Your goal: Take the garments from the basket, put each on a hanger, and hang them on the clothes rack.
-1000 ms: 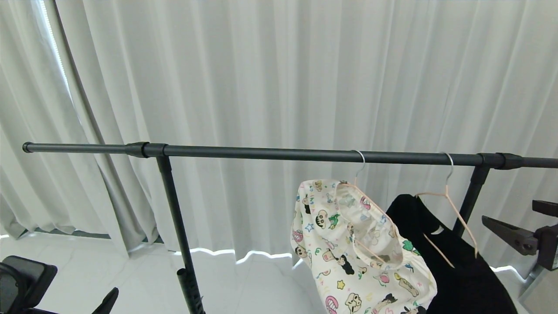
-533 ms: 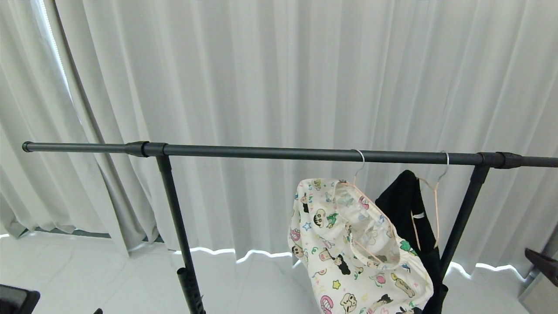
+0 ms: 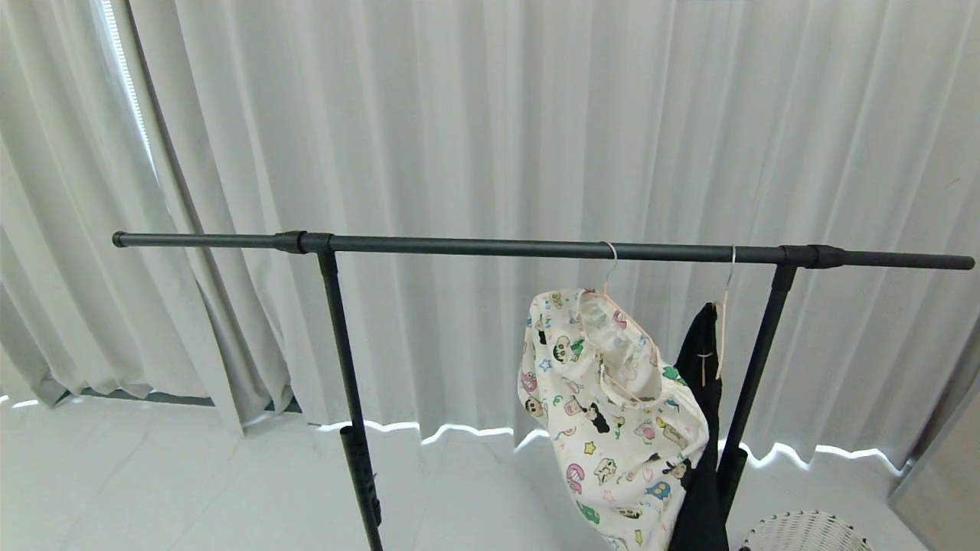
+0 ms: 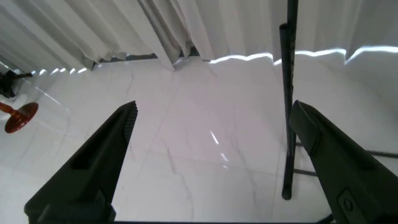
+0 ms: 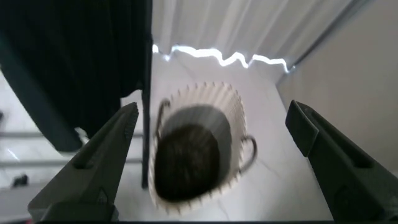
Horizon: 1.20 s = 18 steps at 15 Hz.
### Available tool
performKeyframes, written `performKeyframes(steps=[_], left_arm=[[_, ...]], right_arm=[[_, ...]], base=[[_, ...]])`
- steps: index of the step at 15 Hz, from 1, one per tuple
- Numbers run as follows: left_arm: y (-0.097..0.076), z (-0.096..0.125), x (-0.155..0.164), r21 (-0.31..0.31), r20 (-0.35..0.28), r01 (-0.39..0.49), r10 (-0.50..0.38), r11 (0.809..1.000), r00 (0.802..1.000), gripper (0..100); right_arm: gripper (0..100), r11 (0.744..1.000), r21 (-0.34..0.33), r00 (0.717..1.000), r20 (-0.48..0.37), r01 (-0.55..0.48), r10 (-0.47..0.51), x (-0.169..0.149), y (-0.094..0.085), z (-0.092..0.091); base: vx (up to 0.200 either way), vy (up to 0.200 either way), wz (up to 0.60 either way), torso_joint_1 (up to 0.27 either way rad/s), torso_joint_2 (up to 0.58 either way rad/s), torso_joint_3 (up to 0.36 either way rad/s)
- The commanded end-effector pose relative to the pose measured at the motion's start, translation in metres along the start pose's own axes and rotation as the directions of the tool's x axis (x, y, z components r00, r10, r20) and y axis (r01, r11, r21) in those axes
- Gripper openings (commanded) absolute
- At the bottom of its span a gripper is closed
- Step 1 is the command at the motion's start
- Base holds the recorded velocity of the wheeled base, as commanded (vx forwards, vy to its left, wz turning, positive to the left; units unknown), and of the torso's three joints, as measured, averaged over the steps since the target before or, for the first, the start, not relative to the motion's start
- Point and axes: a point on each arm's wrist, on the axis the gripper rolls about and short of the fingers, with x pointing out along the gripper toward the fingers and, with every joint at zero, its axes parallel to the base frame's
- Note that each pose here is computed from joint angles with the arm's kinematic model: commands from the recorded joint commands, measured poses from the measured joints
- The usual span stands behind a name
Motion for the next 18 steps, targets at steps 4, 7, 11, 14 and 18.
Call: performKeyframes(steps=[4, 7, 11, 14, 18], left_arm=[[0.006, -0.011, -0.020, -0.146, 0.213, -0.110, 0.140, 0.983, 0.967, 100], [0.009, -0.014, -0.022, -0.270, 0.187, -0.214, 0.269, 0.939, 0.945, 100], [0.009, -0.014, -0.022, -0.210, 0.187, -0.226, 0.266, 0.951, 0.946, 100], [0.007, -0.013, -0.022, -0.169, 0.230, -0.136, 0.173, 0.976, 0.958, 100], [-0.001, -0.007, -0.024, -0.159, 0.392, 0.280, -0.200, 0.947, 0.898, 100]], right_arm=[[100, 0.989, 0.081, 0.979, 0.154, 0.123, -0.134, -0.030, 0.001, -0.044], [100, 0.978, 0.105, 0.970, 0.140, 0.183, -0.197, -0.030, -0.001, -0.045], [100, 0.979, 0.081, 0.969, 0.146, 0.189, -0.199, -0.030, -0.001, -0.045], [100, 0.977, 0.086, 0.965, 0.162, 0.195, -0.206, -0.027, -0.001, -0.044], [100, 0.999, 0.040, 0.891, 0.454, 0.012, -0.029, -0.010, 0.006, -0.048]], base=[[-0.200, 0.000, 0.00, 0.001, 0.00, 0.000], [-0.200, 0.000, 0.00, 0.006, 0.00, 0.004], [-0.050, 0.000, 0.00, 0.001, 0.00, 0.002], [0.000, 0.000, 0.00, 0.000, 0.00, 0.000], [0.000, 0.000, 0.00, 0.000, 0.00, 0.000]])
